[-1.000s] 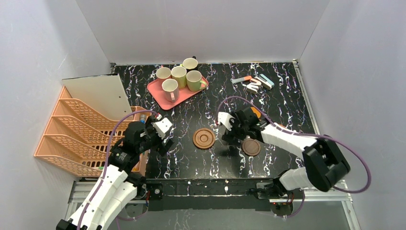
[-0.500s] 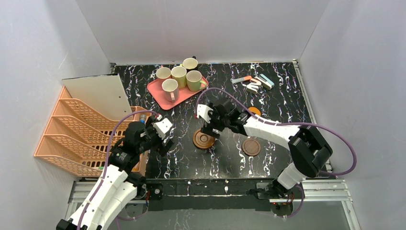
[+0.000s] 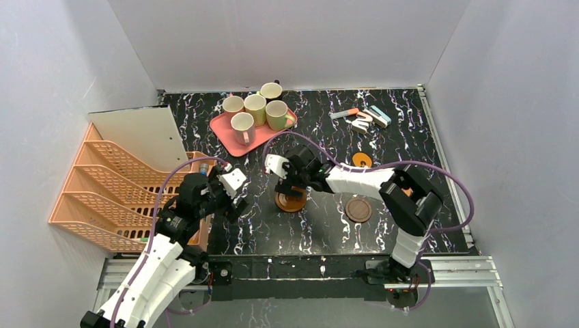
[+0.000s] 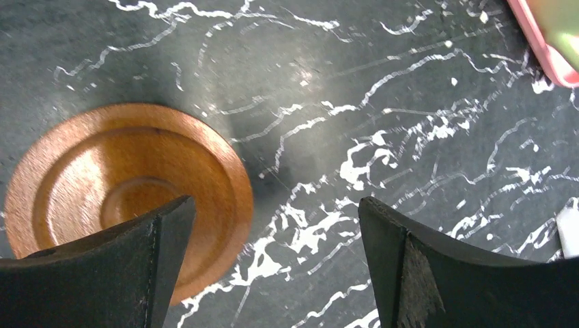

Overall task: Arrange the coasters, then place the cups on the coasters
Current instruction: Move the coaster to the center of the board.

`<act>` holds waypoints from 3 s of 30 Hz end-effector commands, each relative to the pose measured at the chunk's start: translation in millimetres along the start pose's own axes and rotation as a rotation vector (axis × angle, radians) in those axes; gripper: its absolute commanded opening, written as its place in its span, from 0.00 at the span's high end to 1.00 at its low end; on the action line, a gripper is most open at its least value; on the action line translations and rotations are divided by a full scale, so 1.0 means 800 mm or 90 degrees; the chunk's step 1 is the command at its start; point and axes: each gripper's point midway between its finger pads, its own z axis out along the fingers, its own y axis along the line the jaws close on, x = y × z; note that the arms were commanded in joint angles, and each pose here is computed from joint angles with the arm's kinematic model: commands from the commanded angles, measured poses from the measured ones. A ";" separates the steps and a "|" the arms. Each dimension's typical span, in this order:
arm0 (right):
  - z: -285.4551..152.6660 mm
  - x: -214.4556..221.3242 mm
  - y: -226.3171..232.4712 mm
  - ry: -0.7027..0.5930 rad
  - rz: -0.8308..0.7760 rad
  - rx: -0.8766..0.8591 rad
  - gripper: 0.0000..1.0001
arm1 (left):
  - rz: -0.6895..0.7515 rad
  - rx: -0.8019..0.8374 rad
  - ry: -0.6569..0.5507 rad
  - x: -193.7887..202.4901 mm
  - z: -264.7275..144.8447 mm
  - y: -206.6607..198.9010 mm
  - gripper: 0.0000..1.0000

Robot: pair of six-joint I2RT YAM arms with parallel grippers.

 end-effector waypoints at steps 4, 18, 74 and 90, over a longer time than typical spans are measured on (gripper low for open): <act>0.034 -0.011 0.031 0.031 -0.037 -0.021 0.01 | 0.002 0.003 -0.001 0.004 0.000 -0.002 0.02; 0.057 -0.047 0.098 0.043 -0.015 -0.070 0.01 | 0.005 -0.003 -0.009 0.001 -0.002 -0.001 0.02; -0.134 0.206 -0.015 0.399 -0.028 0.079 0.01 | 0.010 -0.005 -0.022 -0.003 -0.006 -0.001 0.02; -0.261 0.226 -0.100 0.330 0.080 0.216 0.01 | 0.007 -0.004 -0.017 -0.002 -0.004 -0.001 0.02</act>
